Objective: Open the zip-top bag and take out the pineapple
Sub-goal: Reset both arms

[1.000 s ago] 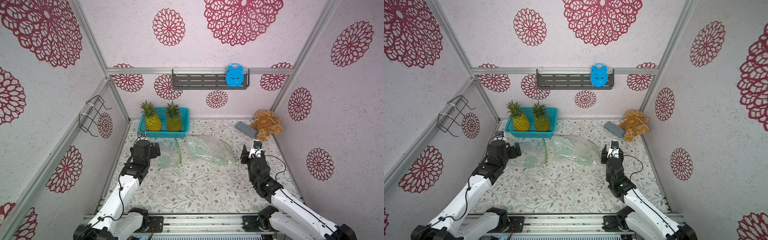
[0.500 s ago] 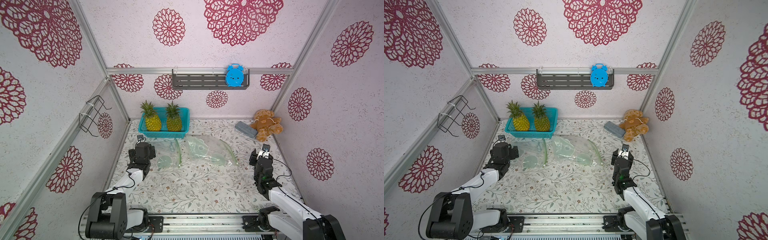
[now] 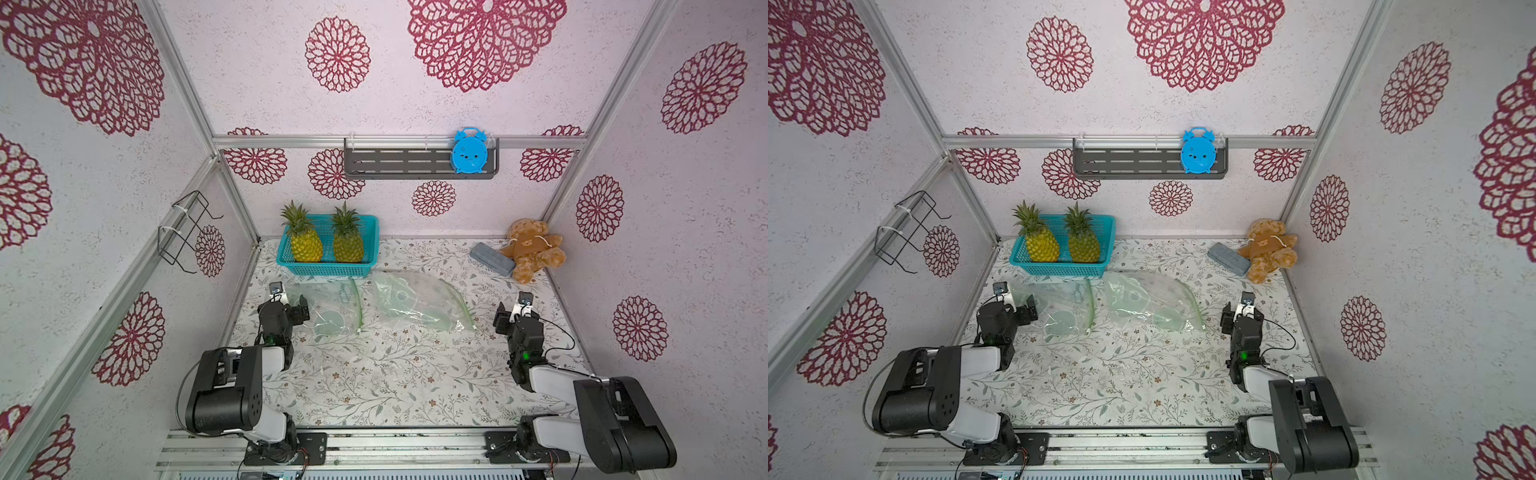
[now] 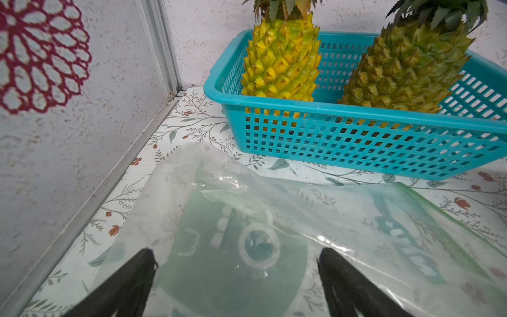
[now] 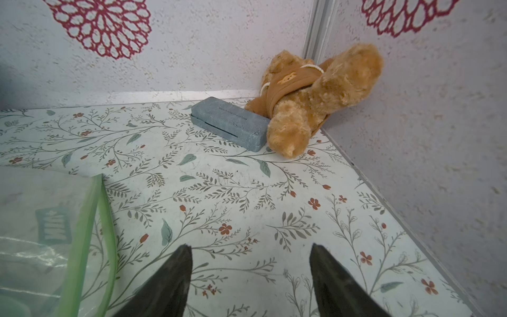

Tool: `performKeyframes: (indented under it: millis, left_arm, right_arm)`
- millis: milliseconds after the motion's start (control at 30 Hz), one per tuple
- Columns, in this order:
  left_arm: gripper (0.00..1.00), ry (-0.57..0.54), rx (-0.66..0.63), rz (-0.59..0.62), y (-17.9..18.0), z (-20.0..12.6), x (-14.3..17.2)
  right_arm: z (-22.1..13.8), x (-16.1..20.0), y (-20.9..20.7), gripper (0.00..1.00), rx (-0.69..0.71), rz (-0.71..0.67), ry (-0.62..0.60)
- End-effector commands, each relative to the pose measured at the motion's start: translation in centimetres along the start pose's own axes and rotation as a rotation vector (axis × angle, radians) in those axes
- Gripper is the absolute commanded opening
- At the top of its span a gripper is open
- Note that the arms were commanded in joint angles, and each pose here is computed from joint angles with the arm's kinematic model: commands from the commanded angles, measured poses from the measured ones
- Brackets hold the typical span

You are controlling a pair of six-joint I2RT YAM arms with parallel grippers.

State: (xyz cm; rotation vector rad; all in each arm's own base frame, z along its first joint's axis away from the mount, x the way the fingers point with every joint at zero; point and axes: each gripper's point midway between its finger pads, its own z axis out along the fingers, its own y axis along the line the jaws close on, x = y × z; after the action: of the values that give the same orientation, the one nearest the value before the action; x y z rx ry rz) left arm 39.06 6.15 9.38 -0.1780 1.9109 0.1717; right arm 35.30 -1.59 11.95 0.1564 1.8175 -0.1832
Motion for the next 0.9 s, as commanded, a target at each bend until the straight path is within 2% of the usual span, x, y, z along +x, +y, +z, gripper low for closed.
performKeyframes:
  millis: [0, 167, 300, 367, 433, 467, 500, 867]
  left_arm:
    - [0.97, -0.117, 0.023, -0.025, -0.1, -0.3, -2.8]
    - [0.97, -0.082, -0.051, -0.054, 1.2, 0.6, -2.9]
    - [0.97, -0.085, -0.054, -0.058, 1.2, 0.7, -2.9]
    - [0.97, -0.087, -0.054, -0.059, 1.2, 0.6, -3.0]
    - [0.97, -0.087, -0.053, -0.059, 1.2, 0.7, -3.0]
    - [0.97, -0.085, -0.054, -0.058, 1.2, 0.7, -2.9]
    - [0.97, -0.085, -0.054, -0.058, 1.2, 0.7, -2.9]
    - [0.97, -0.085, -0.053, -0.059, 1.3, 0.7, -2.9]
  right_arm:
    - [0.0, -2.0, 0.3, 0.73, -0.037, 0.002, -0.095]
    - [0.4, -1.6, 0.1, 0.74, -0.039, -0.005, -0.125]
    - [1.1, -0.5, -0.3, 0.75, -0.012, -0.003, -0.137]
    - [1.8, -0.1, -0.5, 0.78, 0.007, 0.003, -0.083]
    - [2.4, 0.0, -0.6, 0.86, 0.017, 0.005, -0.065]
    - [2.5, 0.0, -0.6, 0.96, 0.010, 0.012, -0.061]
    - [2.5, 0.0, -0.6, 0.99, 0.011, 0.012, -0.067]
    - [2.4, 0.1, -0.7, 0.99, 0.013, 0.012, -0.063]
